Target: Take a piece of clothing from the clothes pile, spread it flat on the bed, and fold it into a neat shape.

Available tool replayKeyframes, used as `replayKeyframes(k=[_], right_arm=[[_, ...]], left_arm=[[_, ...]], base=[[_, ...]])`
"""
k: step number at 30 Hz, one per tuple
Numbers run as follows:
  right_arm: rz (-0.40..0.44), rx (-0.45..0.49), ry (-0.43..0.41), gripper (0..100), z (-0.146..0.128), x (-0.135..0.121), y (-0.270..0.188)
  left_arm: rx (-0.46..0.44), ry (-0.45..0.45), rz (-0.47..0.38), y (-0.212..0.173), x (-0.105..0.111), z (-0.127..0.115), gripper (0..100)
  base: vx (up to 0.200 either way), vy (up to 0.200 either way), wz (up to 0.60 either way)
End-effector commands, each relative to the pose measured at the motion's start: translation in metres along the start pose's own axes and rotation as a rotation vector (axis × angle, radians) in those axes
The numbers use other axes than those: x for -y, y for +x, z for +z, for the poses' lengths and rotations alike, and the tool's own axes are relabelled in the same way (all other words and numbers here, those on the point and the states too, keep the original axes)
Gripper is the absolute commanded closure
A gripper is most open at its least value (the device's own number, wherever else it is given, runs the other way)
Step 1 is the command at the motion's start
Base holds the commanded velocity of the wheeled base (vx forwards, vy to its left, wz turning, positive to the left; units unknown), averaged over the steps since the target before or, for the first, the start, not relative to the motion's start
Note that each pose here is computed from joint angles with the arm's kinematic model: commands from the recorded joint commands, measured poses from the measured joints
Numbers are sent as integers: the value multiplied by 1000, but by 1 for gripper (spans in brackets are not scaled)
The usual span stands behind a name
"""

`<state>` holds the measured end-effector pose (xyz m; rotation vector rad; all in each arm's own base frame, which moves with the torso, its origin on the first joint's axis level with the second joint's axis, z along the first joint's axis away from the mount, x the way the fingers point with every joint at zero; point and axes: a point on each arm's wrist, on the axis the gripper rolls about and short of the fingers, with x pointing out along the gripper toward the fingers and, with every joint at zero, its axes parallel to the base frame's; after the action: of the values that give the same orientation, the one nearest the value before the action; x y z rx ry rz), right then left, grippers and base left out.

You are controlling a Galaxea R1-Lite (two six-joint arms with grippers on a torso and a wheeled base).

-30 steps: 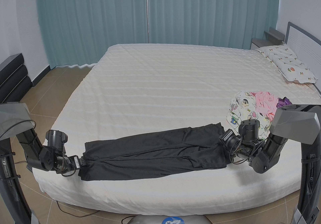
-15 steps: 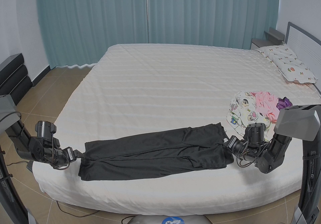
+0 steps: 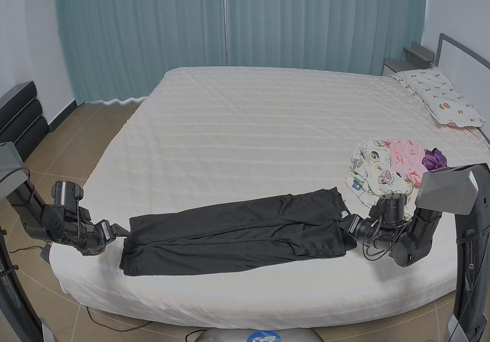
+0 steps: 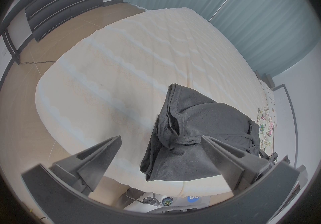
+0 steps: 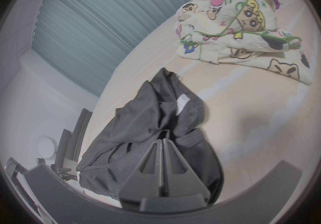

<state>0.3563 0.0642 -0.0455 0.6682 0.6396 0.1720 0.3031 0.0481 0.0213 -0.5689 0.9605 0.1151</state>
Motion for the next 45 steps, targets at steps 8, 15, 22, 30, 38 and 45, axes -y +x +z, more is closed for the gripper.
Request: replayKeyframes(k=[8, 15, 22, 30, 38, 45], right_arm=[[66, 22, -38, 0, 11, 6, -22], [124, -27, -121, 0, 3, 12, -17], [150, -23, -135, 0, 1, 10, -11], [140, -46, -165, 0, -7, 16, -4], [138, -36, -155, 100, -6, 18, -1], [131, -8, -138, 100, 3, 23, -2]], left_arm=[[-8, -4, 2, 2, -1, -1, 0], [-19, -6, -5, 4, -2, -2, 0], [-26, -34, -27, 3, -1, -2, 0], [-27, -38, -27, 4, -1, -2, 0], [-27, -40, -27, 4, -1, -2, 0], [-34, -43, -24, 6, -2, -3, 0]], base=[[0, 0, 0], [0, 0, 0], [0, 0, 0], [0, 0, 0], [0, 0, 0], [0, 0, 0]])
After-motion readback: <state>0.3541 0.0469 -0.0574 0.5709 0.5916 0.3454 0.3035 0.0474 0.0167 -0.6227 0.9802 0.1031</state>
